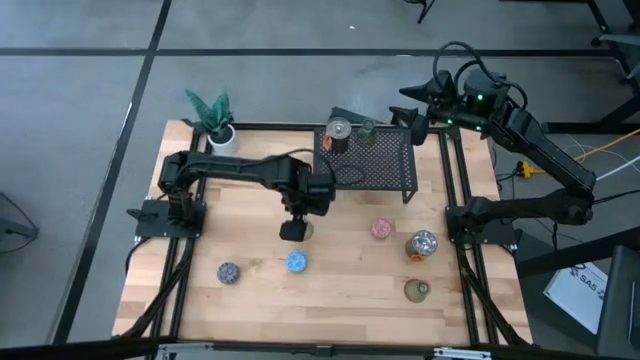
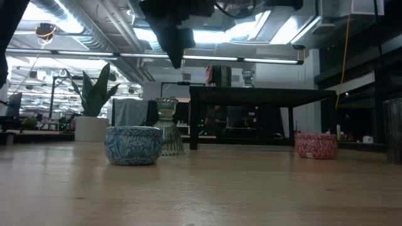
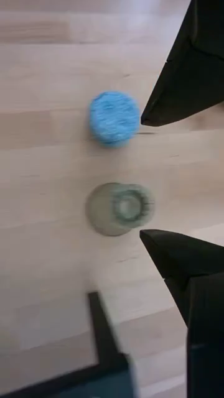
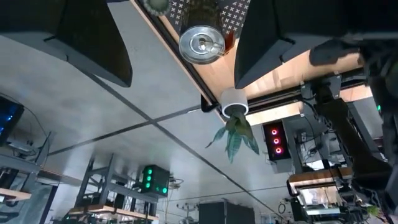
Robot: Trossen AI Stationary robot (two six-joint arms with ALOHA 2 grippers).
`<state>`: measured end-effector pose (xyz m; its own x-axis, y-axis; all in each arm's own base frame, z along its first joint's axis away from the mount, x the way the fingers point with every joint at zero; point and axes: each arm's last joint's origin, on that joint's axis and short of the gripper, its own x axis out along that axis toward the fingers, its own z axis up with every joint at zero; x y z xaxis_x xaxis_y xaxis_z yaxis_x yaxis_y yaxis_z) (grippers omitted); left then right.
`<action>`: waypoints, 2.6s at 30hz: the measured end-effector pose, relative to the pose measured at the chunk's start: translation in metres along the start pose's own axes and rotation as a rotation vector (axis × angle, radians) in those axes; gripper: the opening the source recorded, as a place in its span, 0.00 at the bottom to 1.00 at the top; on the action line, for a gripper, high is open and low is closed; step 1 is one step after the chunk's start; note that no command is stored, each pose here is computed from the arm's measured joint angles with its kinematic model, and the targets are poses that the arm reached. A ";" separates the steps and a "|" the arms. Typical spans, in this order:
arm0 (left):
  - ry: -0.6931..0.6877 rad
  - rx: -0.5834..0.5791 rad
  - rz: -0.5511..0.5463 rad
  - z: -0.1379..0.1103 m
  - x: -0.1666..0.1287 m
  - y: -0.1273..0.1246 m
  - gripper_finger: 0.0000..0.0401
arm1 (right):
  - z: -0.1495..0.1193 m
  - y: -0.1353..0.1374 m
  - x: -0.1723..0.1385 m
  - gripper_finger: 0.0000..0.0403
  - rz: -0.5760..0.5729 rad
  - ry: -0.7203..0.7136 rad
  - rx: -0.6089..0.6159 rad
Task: Pick & Place candle stick holders
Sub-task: Put the top green vase candle holder on the shelf aligned with the other green vase candle holder
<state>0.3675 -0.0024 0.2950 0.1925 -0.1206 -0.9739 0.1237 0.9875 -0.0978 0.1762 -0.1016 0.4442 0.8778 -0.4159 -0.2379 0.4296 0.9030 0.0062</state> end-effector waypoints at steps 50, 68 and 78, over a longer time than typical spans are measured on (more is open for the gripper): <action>0.073 -0.112 0.055 -0.003 0.076 0.000 0.60 | 0.000 0.001 -0.001 0.71 0.017 -0.004 -0.008; 0.071 -0.127 0.024 -0.003 0.076 -0.001 0.45 | 0.000 0.001 -0.001 0.71 0.014 -0.004 -0.018; 0.084 -0.161 -0.036 0.004 0.045 0.001 0.43 | 0.000 0.000 -0.001 0.71 0.014 -0.004 -0.019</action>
<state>0.3799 -0.0077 0.2517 0.1081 -0.1537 -0.9822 -0.0294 0.9870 -0.1577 0.1751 -0.1005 0.4449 0.8848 -0.4033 -0.2336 0.4129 0.9107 -0.0085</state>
